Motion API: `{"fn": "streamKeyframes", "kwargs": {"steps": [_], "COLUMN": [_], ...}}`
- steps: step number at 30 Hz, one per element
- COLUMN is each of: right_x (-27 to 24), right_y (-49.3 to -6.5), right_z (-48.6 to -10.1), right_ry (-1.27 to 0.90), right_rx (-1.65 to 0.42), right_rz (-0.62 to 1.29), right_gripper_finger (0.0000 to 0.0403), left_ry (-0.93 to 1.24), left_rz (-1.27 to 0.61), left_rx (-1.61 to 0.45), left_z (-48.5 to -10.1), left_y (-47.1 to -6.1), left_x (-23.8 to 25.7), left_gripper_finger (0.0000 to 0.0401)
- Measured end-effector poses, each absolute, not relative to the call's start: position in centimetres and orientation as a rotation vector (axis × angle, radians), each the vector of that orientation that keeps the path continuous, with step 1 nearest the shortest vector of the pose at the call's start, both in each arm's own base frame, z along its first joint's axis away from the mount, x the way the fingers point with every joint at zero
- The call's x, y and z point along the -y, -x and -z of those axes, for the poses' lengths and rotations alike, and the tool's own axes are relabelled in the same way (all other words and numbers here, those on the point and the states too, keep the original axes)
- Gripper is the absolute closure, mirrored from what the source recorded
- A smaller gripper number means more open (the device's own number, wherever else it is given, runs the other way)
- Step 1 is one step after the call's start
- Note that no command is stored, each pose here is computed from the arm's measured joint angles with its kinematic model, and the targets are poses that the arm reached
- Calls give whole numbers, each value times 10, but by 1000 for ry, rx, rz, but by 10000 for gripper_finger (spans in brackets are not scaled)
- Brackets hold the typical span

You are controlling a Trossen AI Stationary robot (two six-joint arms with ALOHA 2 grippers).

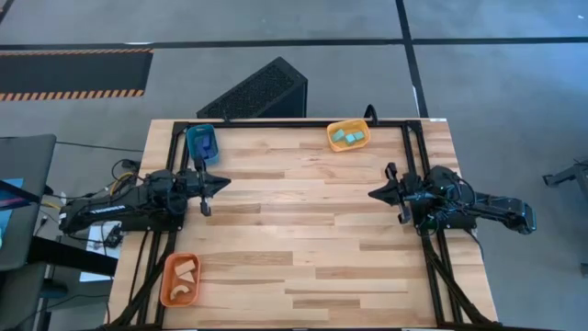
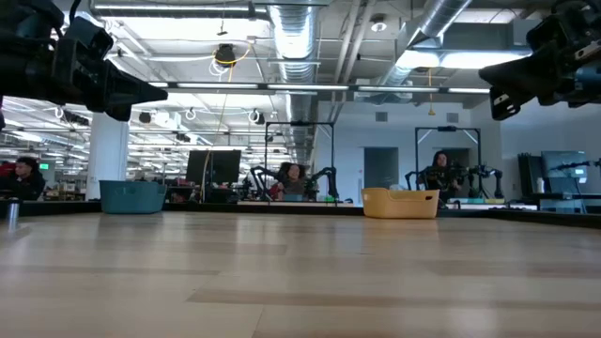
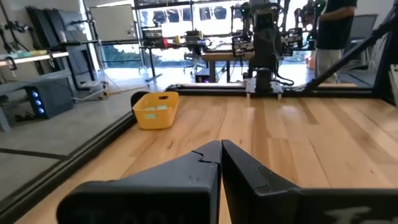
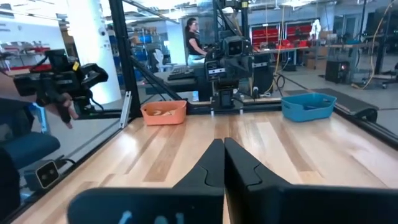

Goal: Sort & place blocks by color
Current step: Return to Home Position

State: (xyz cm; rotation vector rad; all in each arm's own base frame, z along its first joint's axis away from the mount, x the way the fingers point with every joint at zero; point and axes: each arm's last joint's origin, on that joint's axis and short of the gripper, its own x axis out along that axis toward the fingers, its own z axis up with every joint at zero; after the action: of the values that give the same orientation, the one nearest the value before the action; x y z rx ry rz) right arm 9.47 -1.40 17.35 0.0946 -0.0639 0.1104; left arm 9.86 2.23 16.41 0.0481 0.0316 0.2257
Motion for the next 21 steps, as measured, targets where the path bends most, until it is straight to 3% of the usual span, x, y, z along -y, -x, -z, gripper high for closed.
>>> {"fn": "streamKeyframes", "kwargs": {"steps": [8, 14, 21], "right_x": [13, 13, 13], "right_y": [-95, -95, -95], "right_z": [-175, -175, -173], "right_ry": [-58, -41, -47], "right_rx": [81, 87, 66], "right_rz": [-120, -123, -126], "right_gripper_finger": [393, 392, 384], "left_ry": [3, 51, 98], "left_rz": [12, -32, 49], "left_rx": [10, 26, 76], "left_z": [-167, -169, -173], "left_y": [-100, -100, -96], "left_x": [-14, -14, -10], "left_gripper_finger": [401, 401, 401]}}
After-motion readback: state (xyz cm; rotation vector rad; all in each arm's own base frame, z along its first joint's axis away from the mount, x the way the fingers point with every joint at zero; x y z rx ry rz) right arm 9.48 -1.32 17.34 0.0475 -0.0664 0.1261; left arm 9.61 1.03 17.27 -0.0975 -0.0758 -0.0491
